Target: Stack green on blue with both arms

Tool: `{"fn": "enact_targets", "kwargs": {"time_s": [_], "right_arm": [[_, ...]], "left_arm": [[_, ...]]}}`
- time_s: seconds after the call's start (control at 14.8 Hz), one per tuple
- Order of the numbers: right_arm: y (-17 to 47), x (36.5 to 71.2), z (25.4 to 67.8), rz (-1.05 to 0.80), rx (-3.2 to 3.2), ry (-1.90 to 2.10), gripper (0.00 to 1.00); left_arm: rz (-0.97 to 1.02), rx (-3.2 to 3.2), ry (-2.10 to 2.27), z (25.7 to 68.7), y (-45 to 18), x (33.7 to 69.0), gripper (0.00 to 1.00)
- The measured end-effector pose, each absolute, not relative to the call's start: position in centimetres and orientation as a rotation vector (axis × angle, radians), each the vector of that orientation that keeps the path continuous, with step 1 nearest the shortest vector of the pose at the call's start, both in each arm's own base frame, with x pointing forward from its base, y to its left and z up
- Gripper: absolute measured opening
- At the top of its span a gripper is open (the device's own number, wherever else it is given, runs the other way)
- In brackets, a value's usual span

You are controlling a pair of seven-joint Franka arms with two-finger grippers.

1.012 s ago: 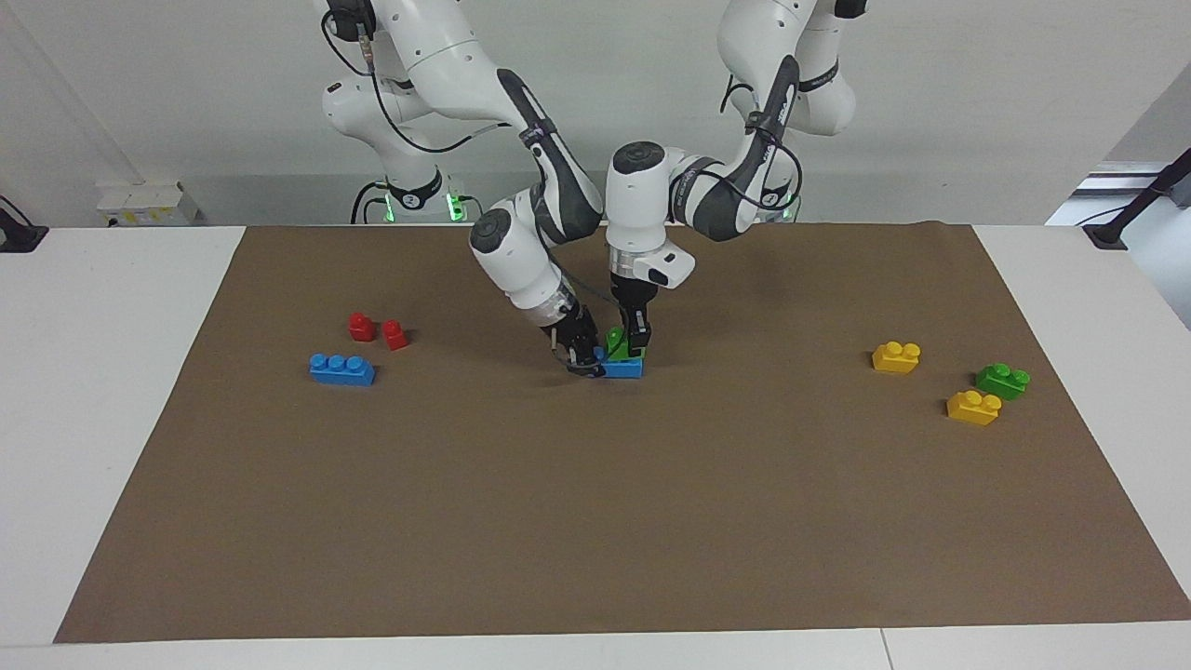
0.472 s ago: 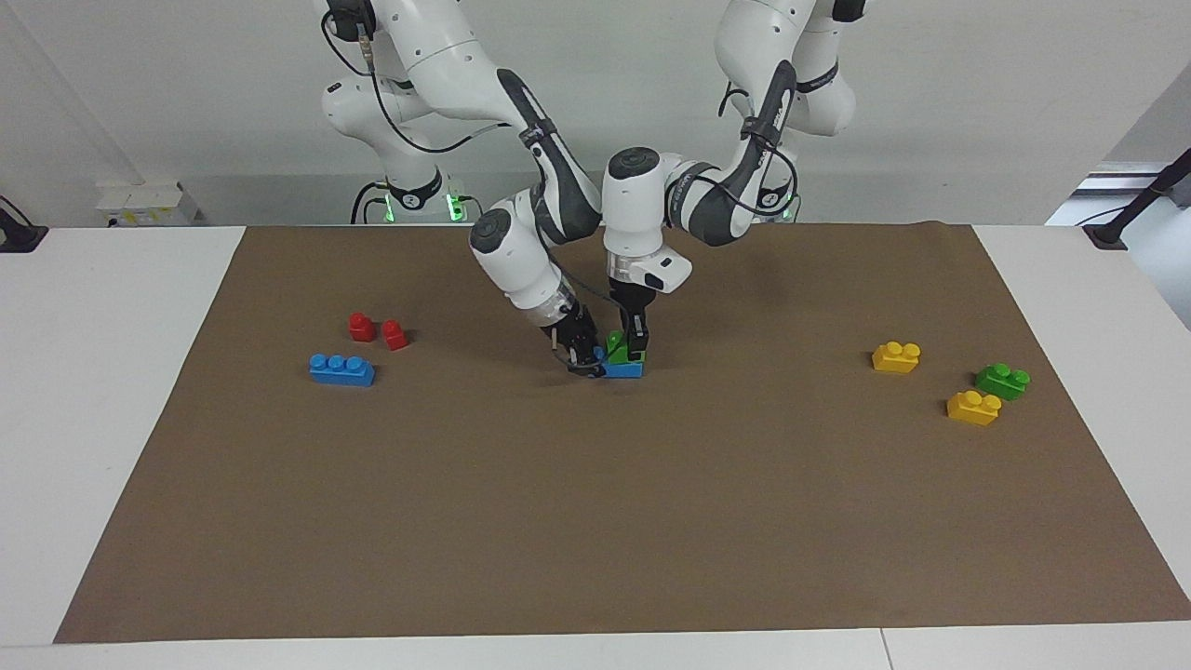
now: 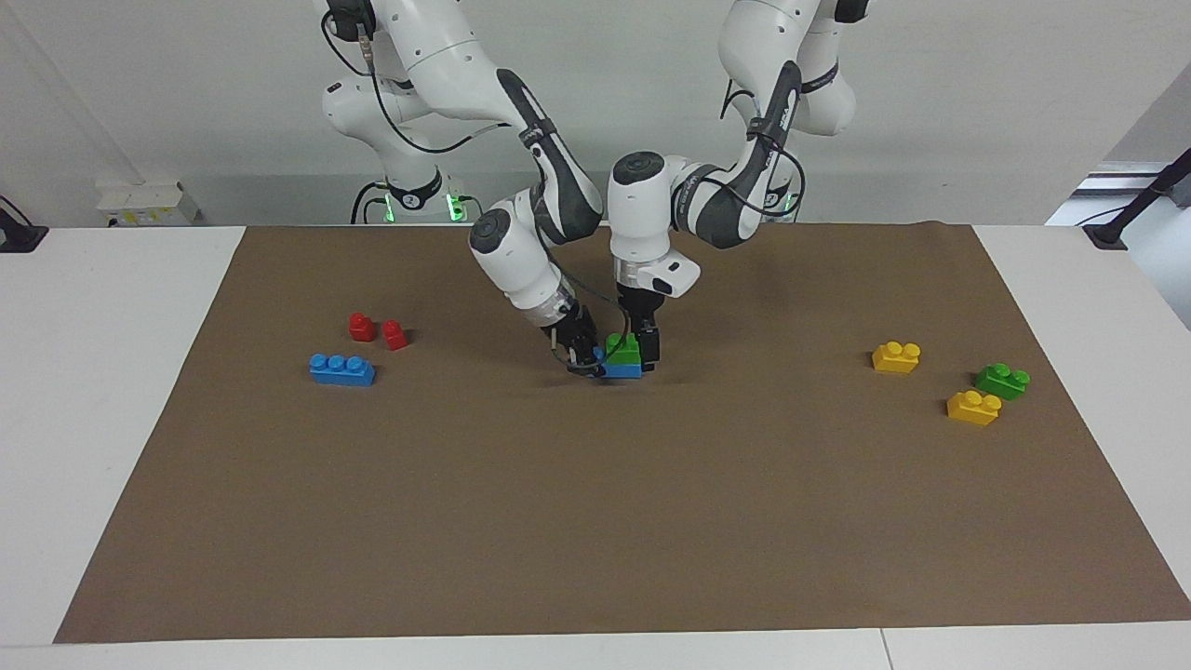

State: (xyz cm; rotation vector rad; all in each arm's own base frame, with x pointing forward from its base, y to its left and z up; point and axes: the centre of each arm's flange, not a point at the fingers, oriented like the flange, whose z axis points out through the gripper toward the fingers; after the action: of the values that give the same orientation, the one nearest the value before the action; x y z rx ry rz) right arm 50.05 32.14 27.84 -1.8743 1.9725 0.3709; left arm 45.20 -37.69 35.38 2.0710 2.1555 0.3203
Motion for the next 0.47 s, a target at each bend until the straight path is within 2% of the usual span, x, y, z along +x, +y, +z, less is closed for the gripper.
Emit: {"fn": "enact_targets", "kwargs": {"time_s": [0.2,0.27,0.47], "right_arm": [[32.1,50.0,27.8,0.371,-1.874,1.973,0.34],[32.1,50.1,27.8,0.371,-1.873,1.974,0.39],[31.5,50.4,27.6,0.368,-1.864,1.987,0.68]], "left_arm": [[0.341,2.092,2.157,36.4,-36.9,45.3,1.0],[0.344,2.096,2.16,36.6,-36.8,45.3,1.0],[0.353,2.1,2.166,37.1,-36.2,45.5,1.0]]}}
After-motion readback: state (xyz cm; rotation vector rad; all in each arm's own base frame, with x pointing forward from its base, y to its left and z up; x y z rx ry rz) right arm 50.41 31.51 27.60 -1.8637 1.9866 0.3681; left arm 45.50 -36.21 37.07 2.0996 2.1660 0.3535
